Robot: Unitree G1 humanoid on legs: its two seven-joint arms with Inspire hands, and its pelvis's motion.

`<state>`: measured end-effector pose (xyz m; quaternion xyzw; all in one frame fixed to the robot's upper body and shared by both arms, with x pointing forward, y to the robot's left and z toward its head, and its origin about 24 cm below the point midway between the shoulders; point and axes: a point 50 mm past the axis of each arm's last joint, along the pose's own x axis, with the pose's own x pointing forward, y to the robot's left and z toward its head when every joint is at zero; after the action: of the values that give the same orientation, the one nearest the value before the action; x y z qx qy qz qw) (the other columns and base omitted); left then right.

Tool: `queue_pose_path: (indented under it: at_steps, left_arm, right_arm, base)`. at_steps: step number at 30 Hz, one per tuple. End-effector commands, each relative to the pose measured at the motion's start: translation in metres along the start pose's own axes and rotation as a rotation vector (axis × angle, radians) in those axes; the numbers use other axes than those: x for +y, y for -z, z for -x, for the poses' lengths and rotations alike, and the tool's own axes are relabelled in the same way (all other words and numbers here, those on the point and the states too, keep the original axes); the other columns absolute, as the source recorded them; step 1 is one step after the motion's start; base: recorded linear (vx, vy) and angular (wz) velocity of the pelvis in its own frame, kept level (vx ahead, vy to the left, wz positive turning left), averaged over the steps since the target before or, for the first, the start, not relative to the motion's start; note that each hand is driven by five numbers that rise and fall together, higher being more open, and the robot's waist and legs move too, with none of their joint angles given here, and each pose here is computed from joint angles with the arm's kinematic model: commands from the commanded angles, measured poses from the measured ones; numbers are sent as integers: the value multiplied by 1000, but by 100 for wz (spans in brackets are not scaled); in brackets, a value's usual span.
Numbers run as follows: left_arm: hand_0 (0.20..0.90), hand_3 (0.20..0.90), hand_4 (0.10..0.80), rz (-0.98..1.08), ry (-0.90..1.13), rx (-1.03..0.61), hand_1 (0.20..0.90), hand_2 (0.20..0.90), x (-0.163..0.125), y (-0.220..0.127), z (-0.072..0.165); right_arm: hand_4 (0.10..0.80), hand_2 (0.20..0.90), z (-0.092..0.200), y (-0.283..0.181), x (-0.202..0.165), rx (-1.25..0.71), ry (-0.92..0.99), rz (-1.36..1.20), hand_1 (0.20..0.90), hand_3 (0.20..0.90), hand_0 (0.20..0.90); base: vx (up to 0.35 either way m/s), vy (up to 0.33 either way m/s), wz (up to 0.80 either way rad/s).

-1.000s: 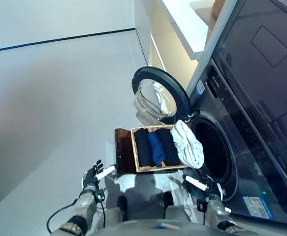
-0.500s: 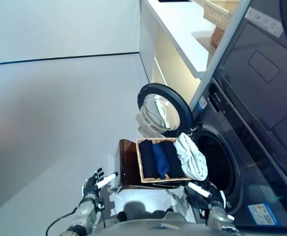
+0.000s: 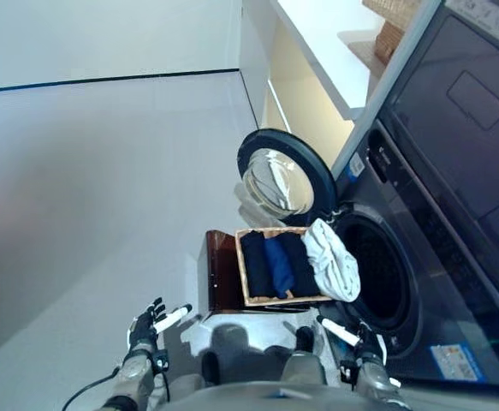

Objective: Pick up the clothes and place them into the washing machine

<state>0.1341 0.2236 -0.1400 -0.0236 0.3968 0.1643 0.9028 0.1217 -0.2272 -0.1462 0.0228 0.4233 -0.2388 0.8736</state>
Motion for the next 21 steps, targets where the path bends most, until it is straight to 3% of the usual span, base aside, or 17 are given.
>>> queue_pose_path:
  at_steps: [1,7,21]
  left_arm:
    - [900,900,800,70,7,-180,900,900,-5,-44,-9]
    - [900,900,800,81,16,-182,900,900,-11,-44,-9]
    - [900,900,800,61,73,-168,900,900,-25,-41,-8]
  right_arm:
    - [800,900,-11,-55,-3,-198,9,14,900,900,900]
    - [800,900,-12,-60,-7,-215,16,39,900,900,900]
    - [800,900,-10,-34,-30,-123,80,21,900,900,900]
  base:
    - [37,-98,-10]
    - [60,-138,-11]
    - [34,-106,13]
